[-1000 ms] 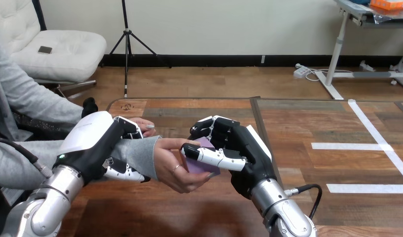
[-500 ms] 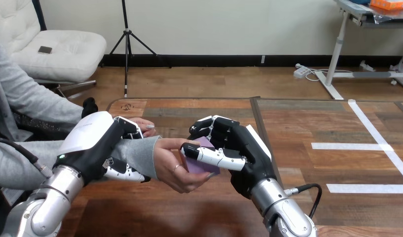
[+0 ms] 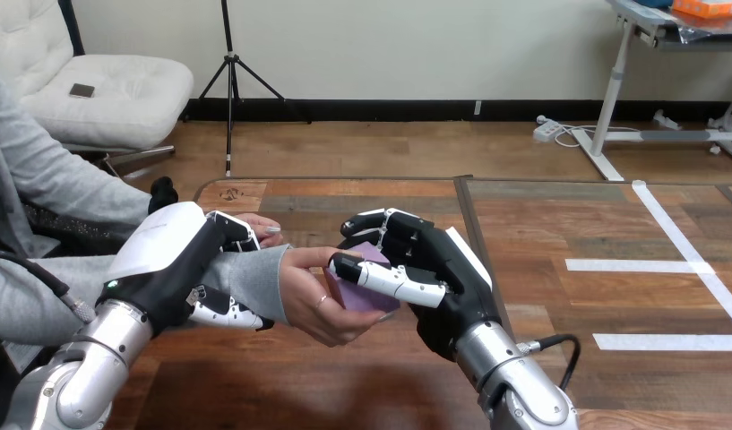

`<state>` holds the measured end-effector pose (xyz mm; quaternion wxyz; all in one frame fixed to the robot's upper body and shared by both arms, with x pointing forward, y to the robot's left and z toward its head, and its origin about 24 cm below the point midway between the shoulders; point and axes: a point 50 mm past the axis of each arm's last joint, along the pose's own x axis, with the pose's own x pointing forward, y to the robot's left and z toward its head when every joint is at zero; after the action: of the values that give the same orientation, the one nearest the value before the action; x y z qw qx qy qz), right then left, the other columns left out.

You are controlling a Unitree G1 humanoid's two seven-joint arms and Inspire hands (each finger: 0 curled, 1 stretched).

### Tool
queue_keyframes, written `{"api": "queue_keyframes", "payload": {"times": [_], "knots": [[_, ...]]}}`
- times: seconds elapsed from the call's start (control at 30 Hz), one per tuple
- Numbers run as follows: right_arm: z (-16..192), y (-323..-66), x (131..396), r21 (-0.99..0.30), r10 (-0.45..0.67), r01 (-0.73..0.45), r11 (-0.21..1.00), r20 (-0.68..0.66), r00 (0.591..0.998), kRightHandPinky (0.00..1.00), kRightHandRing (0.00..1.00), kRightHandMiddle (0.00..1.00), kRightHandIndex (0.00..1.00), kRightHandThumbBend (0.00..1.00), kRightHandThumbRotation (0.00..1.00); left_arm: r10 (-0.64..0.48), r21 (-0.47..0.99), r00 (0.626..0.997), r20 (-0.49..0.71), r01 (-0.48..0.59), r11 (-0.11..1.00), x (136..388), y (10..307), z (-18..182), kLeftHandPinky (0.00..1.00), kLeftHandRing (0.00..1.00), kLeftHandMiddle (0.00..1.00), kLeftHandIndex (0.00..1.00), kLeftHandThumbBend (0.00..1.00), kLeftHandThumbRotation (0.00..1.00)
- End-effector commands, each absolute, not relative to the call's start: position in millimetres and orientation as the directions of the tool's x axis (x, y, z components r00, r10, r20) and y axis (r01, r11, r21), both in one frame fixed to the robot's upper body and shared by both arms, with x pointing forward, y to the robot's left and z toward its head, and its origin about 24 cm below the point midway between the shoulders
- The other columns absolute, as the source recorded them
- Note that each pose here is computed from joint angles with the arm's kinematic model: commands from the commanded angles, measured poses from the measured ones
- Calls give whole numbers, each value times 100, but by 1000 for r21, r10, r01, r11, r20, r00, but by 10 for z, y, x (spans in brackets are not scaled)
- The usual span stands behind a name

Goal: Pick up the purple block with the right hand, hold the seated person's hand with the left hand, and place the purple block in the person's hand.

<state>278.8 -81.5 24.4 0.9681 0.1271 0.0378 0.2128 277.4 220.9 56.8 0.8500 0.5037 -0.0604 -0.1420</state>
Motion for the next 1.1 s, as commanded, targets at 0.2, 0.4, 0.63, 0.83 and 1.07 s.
{"api": "queue_keyframes", "payload": {"times": [0.2, 0.4, 0.63, 0.83, 1.07], "knots": [[510, -732, 2841, 370, 440, -438, 819, 83, 894, 48, 56, 61, 62, 82, 24, -385, 865, 889, 249, -25, 501, 2968, 1952, 1138, 43, 52, 55, 55, 75, 16], [529, -775, 2859, 347, 451, -454, 821, 95, 888, 50, 60, 66, 67, 80, 35, -393, 877, 888, 239, -24, 480, 2955, 1957, 1145, 47, 56, 60, 60, 80, 27], [555, -831, 2874, 305, 449, -462, 833, 117, 886, 54, 65, 71, 71, 79, 55, -410, 891, 884, 225, -17, 454, 2938, 1956, 1153, 49, 58, 63, 65, 94, 41], [565, -876, 2891, 323, 484, -495, 807, 120, 867, 60, 71, 75, 75, 81, 71, -424, 910, 891, 162, 31, 413, 2927, 1962, 1152, 56, 64, 67, 70, 99, 51], [565, -940, 2904, 326, 492, -502, 801, 118, 862, 71, 80, 82, 82, 91, 89, -452, 914, 888, 87, 109, 390, 2892, 1967, 1160, 72, 74, 75, 78, 100, 60]]}}
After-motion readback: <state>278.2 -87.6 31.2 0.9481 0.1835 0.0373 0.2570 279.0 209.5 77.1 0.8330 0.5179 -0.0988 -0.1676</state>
